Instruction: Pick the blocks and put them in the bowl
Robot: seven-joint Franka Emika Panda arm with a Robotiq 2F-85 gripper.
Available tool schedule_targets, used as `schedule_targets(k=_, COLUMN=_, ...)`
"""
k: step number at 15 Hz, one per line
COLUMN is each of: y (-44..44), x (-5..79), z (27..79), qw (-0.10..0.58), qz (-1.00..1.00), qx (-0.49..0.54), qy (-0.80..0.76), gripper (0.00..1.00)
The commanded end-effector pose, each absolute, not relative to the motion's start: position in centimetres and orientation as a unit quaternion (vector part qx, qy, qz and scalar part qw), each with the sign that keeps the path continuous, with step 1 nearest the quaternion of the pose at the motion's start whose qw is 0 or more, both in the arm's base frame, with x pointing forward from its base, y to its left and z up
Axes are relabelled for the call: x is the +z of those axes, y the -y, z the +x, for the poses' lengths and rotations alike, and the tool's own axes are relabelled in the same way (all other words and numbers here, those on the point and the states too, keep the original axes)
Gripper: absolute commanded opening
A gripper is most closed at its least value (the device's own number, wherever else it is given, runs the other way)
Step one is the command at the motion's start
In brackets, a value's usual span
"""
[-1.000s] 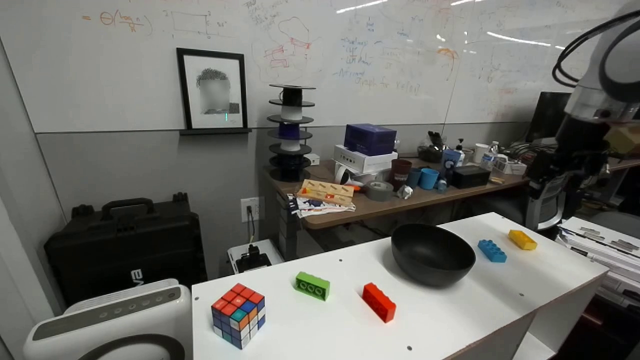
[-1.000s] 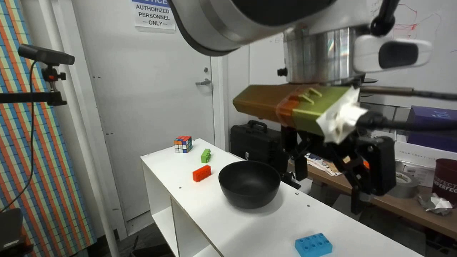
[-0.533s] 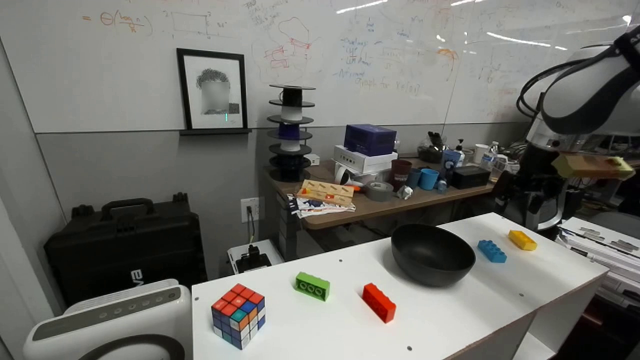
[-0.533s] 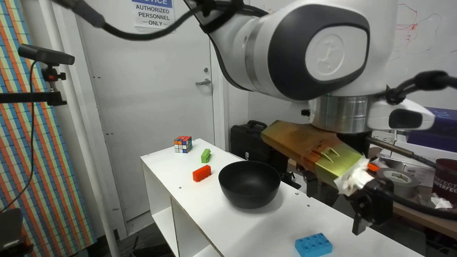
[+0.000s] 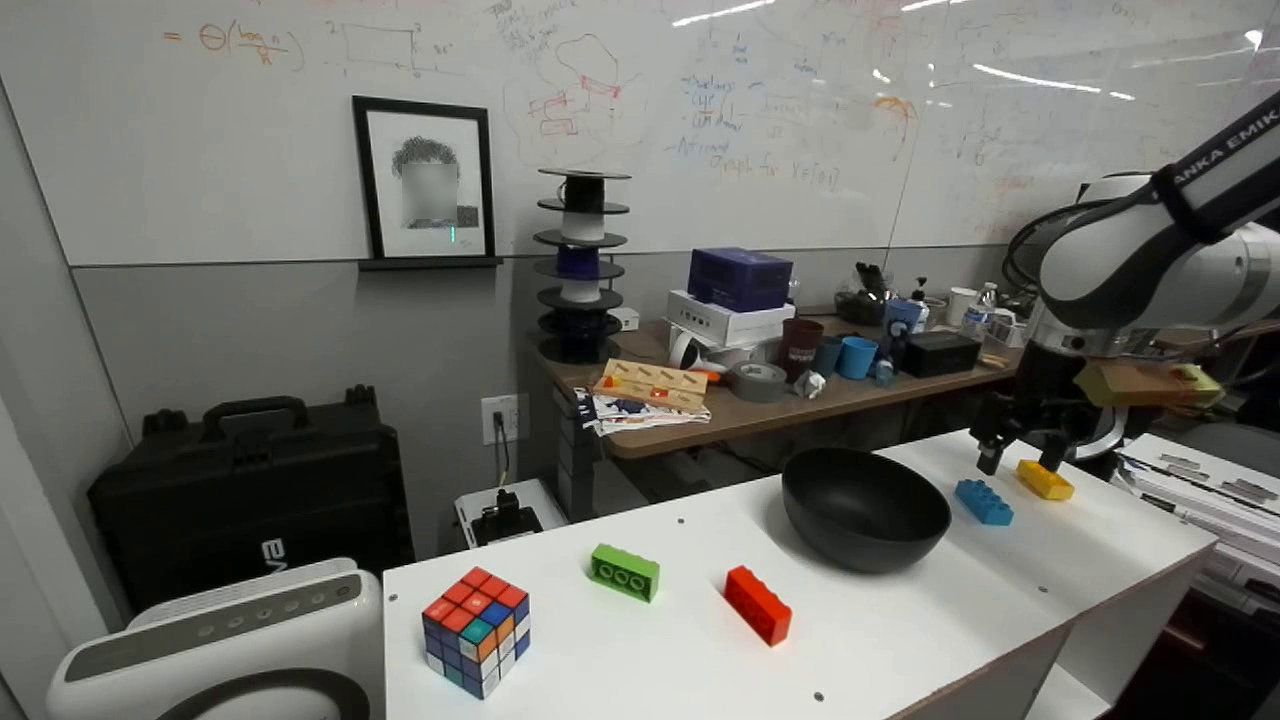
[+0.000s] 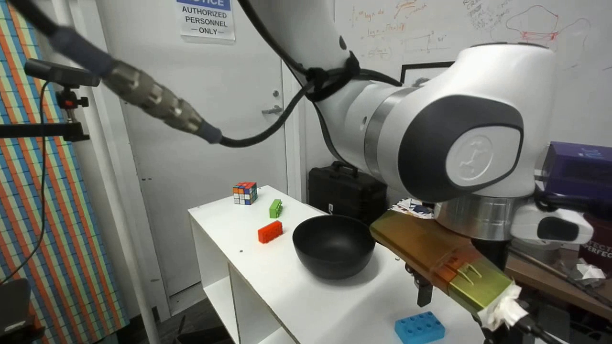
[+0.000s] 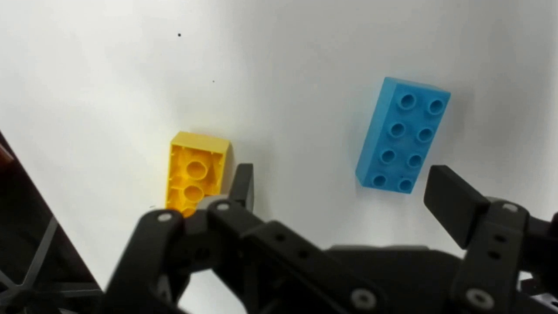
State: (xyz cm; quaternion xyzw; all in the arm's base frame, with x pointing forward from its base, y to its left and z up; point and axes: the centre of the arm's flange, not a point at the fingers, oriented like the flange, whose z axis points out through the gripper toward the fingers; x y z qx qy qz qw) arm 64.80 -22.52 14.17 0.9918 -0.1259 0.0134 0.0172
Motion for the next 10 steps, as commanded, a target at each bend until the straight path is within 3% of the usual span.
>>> schedule_targets(k=1, y=21.7, x=12.7, z=66.9, qw=0.005, qz=0.996, qx=0.006, qy=0.093, gripper=1.00)
schedule_targets(k=6, y=20.1, x=10.7, z=66.7, qw=-0.012, qz=0.997, qx=-0.028, qy=0.075, gripper=1.00)
schedule_targets(k=7, y=20.1, x=10.4, z=66.4, qw=-0.010, qz=0.997, qx=-0.036, qy=0.072, gripper=0.92)
schedule_targets(k=8, y=20.1, x=10.2, z=66.1, qw=-0.012, qz=0.996, qx=-0.043, qy=0.071, gripper=0.73)
schedule_targets(k=10, y=20.3, x=10.0, z=65.5, qw=-0.008, qz=0.996, qx=-0.048, qy=0.070, gripper=0.58)
